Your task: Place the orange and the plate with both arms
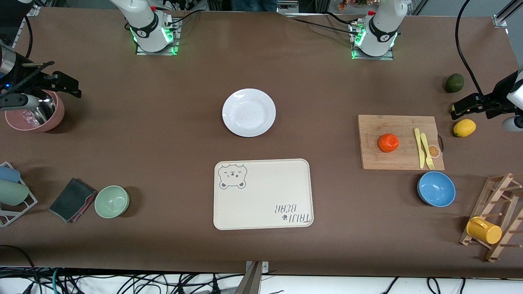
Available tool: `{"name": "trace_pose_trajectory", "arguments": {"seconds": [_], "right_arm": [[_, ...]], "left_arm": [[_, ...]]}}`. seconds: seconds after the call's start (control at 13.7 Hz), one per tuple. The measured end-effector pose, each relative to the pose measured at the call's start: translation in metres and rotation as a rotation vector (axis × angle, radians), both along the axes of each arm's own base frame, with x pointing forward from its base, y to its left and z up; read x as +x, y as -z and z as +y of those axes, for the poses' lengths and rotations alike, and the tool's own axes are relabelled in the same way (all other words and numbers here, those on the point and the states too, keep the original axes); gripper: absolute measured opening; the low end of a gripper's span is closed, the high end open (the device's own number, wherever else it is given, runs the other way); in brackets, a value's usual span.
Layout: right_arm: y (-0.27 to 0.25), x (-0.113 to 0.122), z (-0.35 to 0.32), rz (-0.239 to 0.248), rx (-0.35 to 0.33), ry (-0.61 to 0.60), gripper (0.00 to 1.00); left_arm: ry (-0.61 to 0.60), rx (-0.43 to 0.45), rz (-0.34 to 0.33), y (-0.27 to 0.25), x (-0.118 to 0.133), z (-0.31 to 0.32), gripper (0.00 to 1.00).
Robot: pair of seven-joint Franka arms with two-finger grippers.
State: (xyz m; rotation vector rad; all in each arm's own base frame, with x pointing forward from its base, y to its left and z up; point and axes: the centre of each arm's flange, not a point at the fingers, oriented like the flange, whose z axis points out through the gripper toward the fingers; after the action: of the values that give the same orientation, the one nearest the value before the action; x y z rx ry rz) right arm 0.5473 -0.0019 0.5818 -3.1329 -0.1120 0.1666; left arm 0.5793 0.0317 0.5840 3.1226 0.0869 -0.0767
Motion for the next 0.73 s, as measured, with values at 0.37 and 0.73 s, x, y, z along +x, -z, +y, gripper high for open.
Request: {"name": "trace_pose_trajectory", "arguments": {"seconds": [0.37,0.73], "right_arm": [[0.0000,0.0000,0.0008,0.000,0.000,-0.002,1.00],[0.0003,-0.0001,0.0018,0.002,0.000,-0.004,1.00]], "left_arm": [[0.000,0.000,0.000,0.0000,0.0000,0.0000,1.00],[0.000,0.000,0.000,0.0000,0.0000,0.0000,1.00]]}}
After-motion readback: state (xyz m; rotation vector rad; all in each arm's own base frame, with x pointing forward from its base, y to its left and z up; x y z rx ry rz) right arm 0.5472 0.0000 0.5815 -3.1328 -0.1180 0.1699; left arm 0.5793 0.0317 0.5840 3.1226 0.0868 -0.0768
